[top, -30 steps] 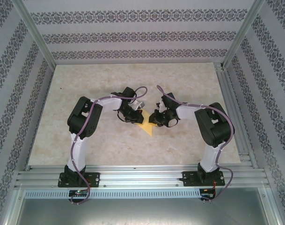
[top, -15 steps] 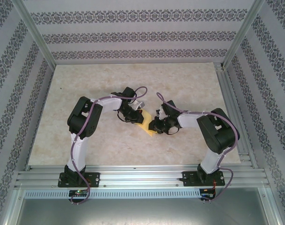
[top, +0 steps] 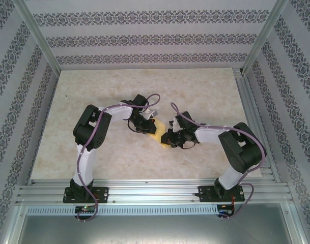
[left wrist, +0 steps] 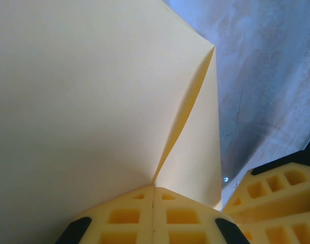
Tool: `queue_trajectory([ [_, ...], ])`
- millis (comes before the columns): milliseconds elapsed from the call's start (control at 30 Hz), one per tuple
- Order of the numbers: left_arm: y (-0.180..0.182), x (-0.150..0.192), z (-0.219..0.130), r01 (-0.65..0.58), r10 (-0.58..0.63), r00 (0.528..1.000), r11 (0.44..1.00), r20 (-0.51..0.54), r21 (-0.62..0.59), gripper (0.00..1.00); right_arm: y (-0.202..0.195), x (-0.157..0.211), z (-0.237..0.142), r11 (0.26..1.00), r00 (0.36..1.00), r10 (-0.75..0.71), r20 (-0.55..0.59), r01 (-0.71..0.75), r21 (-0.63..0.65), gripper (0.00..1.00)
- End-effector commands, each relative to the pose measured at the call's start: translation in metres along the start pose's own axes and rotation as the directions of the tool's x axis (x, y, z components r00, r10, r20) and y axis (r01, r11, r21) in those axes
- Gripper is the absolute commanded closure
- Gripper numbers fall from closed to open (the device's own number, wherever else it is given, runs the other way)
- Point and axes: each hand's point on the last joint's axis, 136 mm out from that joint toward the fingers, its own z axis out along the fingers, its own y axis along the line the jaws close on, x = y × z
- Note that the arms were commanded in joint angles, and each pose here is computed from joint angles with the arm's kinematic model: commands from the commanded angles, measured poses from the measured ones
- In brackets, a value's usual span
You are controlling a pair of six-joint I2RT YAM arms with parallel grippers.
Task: Fold a paper plane with a square sheet of paper (pick it up from the middle)
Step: Third fold the triangle at the center of the table, then fourth fold the wing at the center of the table.
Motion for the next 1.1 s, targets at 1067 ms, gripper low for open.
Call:
queue_trajectory([
  [1067, -0.081, -0.004, -0.055, 0.032, -0.060, 0.975, 0.991, 0.214, 0.131, 0.87, 0.007, -0.079, -0.035, 0.990, 0.979, -0.114, 0.167, 0.098, 0.102, 0.71],
])
